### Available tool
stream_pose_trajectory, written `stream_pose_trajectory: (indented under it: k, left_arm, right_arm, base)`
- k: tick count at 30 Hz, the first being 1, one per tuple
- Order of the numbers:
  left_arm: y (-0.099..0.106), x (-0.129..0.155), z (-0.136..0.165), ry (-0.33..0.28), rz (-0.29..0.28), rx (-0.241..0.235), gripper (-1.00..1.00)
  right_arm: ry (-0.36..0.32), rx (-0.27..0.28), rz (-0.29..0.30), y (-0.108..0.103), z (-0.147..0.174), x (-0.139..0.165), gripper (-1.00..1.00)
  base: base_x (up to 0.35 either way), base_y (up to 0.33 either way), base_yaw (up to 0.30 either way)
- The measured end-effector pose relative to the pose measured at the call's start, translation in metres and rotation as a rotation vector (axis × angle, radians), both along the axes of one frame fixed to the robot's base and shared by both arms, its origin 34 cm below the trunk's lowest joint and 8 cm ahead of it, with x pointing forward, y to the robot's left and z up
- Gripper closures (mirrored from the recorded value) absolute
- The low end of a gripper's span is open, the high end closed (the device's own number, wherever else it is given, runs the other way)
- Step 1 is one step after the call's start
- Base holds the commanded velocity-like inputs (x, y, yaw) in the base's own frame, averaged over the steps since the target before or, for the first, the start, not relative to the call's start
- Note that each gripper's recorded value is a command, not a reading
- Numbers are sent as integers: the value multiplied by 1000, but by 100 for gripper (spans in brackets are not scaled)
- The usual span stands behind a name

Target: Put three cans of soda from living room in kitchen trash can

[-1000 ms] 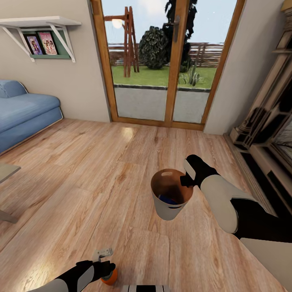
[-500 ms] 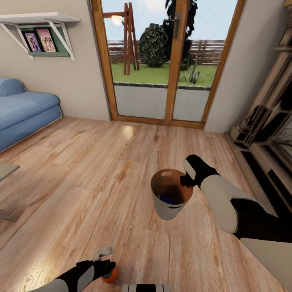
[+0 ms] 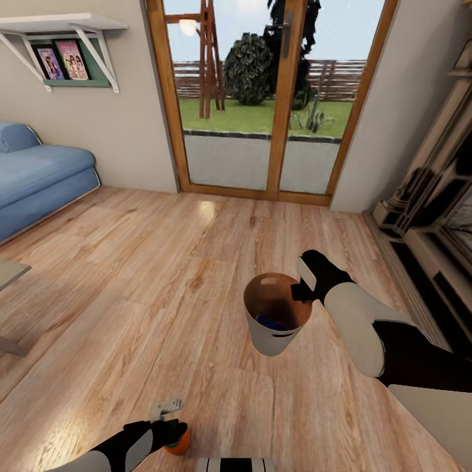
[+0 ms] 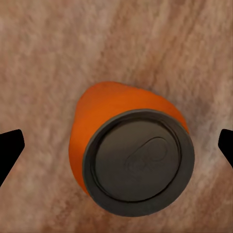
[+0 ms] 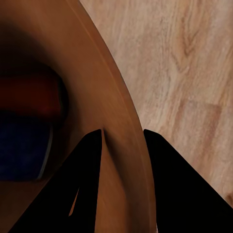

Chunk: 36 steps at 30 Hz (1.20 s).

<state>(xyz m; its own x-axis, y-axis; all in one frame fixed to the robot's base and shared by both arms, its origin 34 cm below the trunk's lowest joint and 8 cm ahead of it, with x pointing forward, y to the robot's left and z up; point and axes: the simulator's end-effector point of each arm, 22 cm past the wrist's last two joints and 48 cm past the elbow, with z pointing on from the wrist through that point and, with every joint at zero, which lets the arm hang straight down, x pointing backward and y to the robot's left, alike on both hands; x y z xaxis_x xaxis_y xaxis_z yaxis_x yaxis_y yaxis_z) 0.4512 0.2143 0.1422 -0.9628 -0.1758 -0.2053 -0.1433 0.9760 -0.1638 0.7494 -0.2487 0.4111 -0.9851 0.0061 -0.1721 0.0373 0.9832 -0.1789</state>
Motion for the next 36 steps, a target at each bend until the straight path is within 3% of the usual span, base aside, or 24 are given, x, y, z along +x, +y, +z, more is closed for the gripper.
stream_pose_trajectory:
  k: [19, 36]
  left_arm:
    - [0, -13, -14, 34, -5, 2, -100]
    - [-1, -8, -13, 9, -5, 3, -100]
  right_arm:
    - [38, -1, 0, 0, -26, -4, 100]
    - [38, 0, 0, 0, -26, -4, 100]
  base:
    - [0, 0, 0]
    - [0, 0, 0]
